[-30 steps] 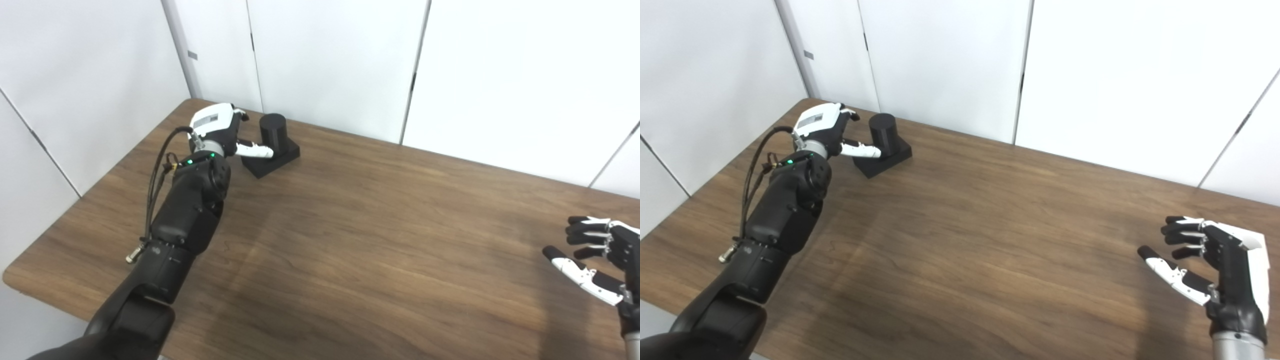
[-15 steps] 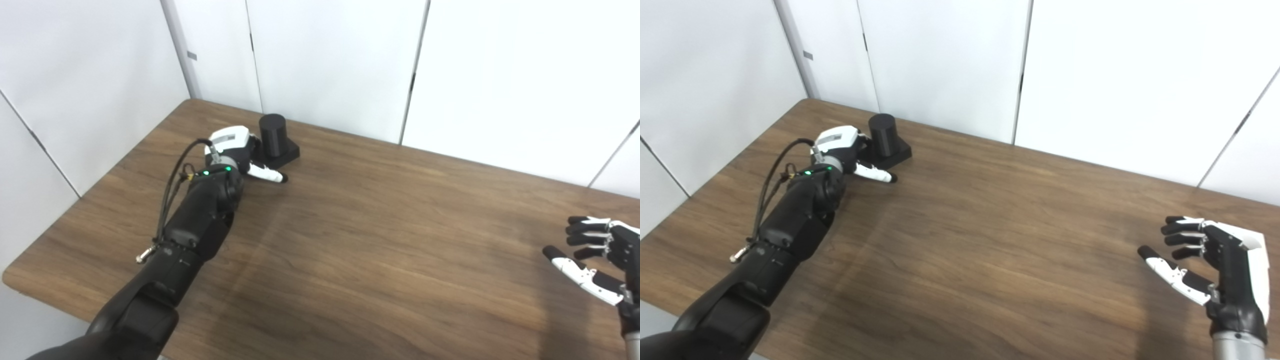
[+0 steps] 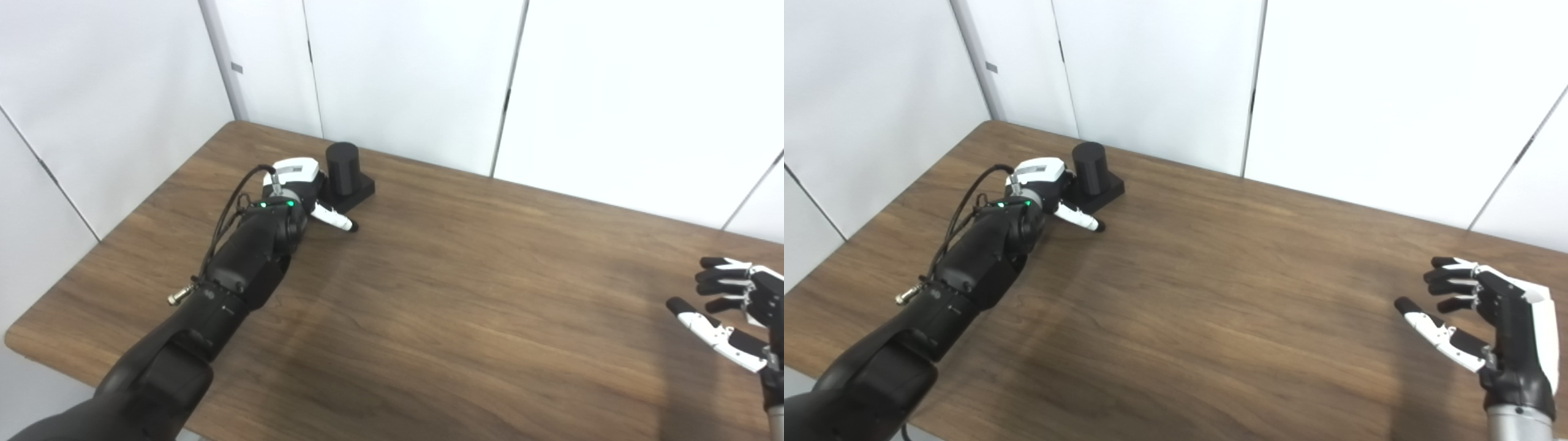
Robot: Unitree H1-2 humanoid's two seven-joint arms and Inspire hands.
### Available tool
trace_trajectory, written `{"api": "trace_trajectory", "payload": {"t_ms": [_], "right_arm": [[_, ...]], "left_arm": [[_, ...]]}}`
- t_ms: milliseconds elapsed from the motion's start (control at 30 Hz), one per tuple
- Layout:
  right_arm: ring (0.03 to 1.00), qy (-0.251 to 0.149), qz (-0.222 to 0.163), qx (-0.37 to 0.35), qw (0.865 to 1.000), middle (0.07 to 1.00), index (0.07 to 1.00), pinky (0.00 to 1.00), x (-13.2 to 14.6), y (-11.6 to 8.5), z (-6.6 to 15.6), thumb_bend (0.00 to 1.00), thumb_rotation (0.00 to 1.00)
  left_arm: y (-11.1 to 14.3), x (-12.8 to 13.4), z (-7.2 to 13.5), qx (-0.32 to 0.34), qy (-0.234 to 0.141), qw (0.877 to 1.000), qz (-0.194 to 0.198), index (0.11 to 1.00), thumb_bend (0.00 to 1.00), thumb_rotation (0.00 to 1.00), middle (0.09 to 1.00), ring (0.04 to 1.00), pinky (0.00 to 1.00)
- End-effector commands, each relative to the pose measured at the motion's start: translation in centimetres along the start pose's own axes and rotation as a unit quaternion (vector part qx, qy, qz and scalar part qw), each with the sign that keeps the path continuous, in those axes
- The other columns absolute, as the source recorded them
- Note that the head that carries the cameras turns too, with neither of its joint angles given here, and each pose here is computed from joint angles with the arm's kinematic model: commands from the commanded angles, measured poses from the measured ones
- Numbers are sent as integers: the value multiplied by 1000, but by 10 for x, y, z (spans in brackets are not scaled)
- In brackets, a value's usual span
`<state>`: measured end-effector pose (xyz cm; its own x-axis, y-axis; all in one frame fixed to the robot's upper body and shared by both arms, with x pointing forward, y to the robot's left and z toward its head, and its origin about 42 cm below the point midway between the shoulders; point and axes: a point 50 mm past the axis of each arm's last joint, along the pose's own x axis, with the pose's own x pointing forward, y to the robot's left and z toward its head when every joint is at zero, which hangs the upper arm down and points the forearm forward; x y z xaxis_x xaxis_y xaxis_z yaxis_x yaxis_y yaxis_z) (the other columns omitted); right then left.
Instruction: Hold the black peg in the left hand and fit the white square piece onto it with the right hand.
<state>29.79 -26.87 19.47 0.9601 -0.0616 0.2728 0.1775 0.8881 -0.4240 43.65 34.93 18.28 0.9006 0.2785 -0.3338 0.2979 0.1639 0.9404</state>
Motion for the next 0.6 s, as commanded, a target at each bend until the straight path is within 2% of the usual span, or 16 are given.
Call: {"api": "trace_trajectory", "payload": {"t_ms": [0, 167, 233, 400, 567], "right_arm": [[556, -33, -12, 2, 999, 680, 492, 441, 7, -5, 15, 499, 111], [560, -29, -12, 2, 1000, 681, 492, 445, 6, -6, 15, 499, 111], [559, -28, -11, 1, 1000, 682, 492, 448, 6, -6, 16, 499, 111], [559, -27, -11, -3, 1000, 674, 492, 452, 6, -6, 15, 499, 111], [567, -25, -12, 0, 1000, 673, 492, 461, 6, -7, 14, 499, 111]], "left_arm": [[16, 5, 1, 1, -1, 1000, 10, 844, 908, 475, 1000, 1000, 1000], [14, 7, -2, -1, 1, 1000, 10, 843, 898, 468, 1000, 1000, 1000], [13, 7, -4, -4, 1, 1000, 18, 824, 865, 434, 991, 999, 1000], [13, 6, -7, 8, -3, 1000, 28, 693, 790, 338, 950, 968, 959], [13, 5, -10, 25, -8, 999, 22, 633, 774, 282, 911, 951, 971]]}}
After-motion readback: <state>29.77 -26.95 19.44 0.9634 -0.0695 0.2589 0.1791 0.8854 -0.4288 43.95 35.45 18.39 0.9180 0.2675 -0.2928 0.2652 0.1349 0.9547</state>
